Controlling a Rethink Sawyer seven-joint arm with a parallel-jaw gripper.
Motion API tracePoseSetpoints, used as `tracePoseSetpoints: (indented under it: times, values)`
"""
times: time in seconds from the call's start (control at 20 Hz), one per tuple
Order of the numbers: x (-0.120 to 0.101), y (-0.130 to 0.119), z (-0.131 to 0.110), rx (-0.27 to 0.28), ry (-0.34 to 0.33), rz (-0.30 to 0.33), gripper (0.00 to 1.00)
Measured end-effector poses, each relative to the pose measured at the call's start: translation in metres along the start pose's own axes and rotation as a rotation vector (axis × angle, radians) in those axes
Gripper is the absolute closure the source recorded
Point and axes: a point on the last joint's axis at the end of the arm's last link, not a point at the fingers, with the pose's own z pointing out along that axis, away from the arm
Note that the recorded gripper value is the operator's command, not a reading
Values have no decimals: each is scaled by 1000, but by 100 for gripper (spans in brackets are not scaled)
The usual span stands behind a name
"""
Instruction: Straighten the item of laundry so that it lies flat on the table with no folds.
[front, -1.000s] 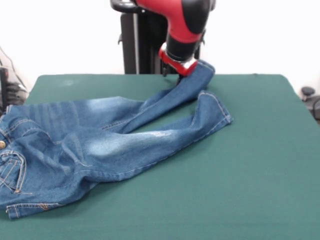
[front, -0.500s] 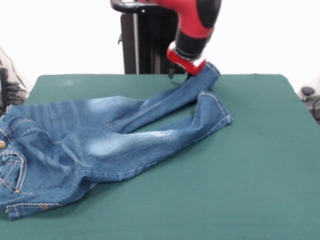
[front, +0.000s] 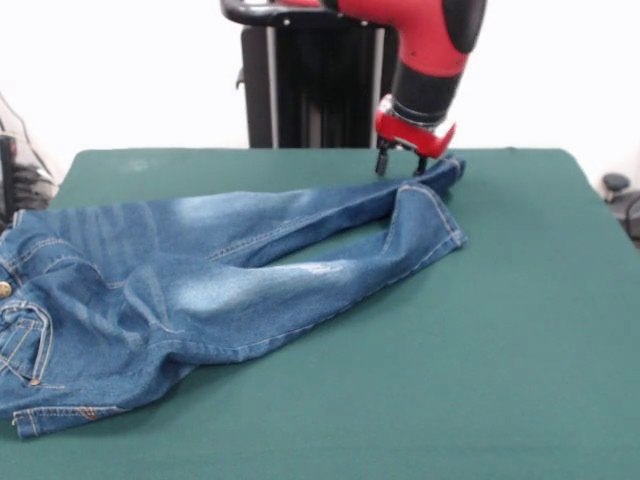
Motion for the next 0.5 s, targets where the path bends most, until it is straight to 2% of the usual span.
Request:
tracePoseSetpoints:
  times: [0.3, 0.5]
  values:
    - [2, 7, -1, -1, -12, -12, 0]
    - [5, 10, -1, 20, -37, -30, 0]
